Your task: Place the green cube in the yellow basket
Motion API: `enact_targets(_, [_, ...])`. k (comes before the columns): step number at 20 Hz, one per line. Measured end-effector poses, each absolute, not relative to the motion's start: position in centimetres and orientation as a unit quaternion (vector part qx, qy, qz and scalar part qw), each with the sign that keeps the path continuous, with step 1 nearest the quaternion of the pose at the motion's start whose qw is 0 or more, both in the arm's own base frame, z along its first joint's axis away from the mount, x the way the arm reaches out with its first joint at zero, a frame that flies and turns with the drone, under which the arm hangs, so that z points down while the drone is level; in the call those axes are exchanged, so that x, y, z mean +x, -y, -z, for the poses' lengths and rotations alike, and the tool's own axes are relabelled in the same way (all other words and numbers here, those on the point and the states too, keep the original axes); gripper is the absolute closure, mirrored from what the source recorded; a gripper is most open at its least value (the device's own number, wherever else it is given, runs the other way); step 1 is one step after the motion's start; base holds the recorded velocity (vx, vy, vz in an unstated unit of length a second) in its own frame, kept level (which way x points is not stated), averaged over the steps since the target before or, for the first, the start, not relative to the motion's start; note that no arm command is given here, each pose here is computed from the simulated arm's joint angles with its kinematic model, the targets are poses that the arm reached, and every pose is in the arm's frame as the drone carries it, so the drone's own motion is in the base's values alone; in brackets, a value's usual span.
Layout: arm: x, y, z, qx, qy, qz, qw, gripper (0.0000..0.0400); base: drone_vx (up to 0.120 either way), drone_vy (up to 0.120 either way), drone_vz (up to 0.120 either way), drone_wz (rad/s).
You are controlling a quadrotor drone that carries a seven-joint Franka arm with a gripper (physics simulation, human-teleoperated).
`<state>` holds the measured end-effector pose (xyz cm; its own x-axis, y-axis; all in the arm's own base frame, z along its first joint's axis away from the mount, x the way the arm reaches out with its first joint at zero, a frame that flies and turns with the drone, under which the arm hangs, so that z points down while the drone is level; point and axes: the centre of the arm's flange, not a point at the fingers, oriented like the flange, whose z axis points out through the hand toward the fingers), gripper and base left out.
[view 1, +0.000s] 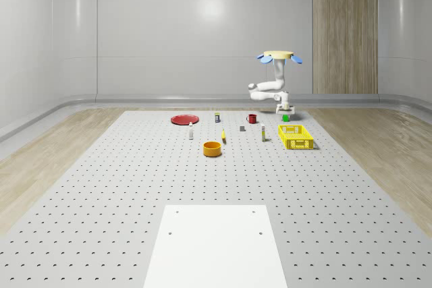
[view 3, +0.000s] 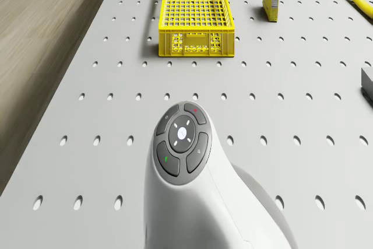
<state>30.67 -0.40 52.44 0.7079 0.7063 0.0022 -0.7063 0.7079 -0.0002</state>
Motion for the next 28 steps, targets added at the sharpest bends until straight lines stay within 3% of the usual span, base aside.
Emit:
enact_targets(7, [30.67,0.4,-50.8,0.001,0.001,-0.382,0.924,0.0149,0.097,0.0,0.12,0.0])
enact_targets(17, [30.68,0.4,-50.3,0.001,0.001,-0.381,0.924,0.0149,0.12,0.0,0.12,0.0])
enact_targets(28, [30.68,0.4,-50.3,0.001,0.001,-0.381,0.924,0.0149,0.12,-0.015,0.018,0.0])
